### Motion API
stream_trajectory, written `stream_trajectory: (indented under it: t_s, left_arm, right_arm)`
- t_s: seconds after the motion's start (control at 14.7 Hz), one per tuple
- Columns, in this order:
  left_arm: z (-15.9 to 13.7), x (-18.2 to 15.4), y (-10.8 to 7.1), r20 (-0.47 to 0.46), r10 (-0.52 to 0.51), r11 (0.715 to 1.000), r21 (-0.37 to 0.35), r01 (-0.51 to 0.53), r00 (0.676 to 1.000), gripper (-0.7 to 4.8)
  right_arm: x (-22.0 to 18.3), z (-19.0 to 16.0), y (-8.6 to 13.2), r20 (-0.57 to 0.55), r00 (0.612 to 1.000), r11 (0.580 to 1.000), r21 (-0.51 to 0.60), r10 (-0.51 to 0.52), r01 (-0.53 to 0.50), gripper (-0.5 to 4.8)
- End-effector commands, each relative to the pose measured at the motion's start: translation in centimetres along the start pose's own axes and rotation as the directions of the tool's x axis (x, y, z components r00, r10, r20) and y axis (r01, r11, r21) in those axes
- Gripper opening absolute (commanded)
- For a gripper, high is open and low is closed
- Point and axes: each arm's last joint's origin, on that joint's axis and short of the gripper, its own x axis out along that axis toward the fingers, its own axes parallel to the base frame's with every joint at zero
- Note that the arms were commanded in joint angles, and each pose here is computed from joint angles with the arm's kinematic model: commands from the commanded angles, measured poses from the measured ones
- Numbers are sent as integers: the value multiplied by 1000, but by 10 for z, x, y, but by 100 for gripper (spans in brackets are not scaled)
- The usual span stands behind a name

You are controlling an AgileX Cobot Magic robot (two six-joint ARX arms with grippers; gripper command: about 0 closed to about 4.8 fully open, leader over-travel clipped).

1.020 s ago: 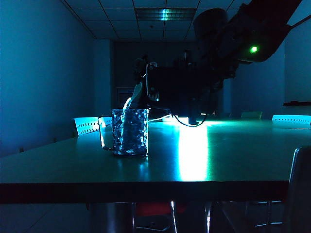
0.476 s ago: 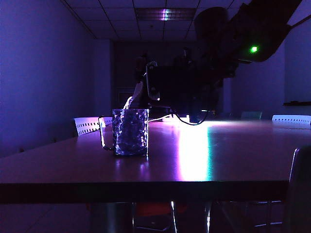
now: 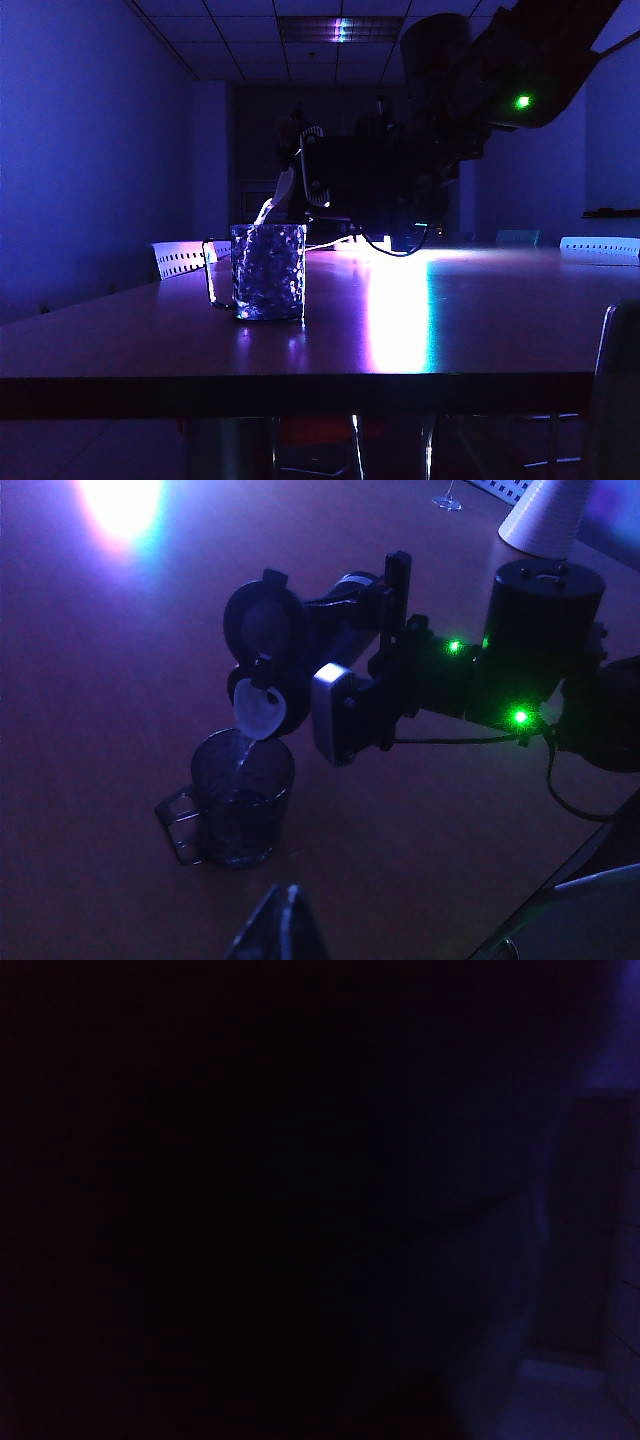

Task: Pick up the black thermos cup, pour some water from it into the cup, and then put the thermos cup back on the table.

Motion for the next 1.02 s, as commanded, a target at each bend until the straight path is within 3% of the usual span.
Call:
stream_trajectory:
  t_s: [0.07, 1.02]
  left_arm:
    - [3, -1, -1, 17, -6, 1000, 13, 6, 1000, -6]
    - [2, -1, -1, 10, -7, 1000, 11, 7, 1000, -6]
  right_arm:
    - [-3, 2, -22, 7, 990, 990, 4, -142, 142, 107]
    - [-3, 2, -22, 7, 989, 989, -26, -145, 145, 107]
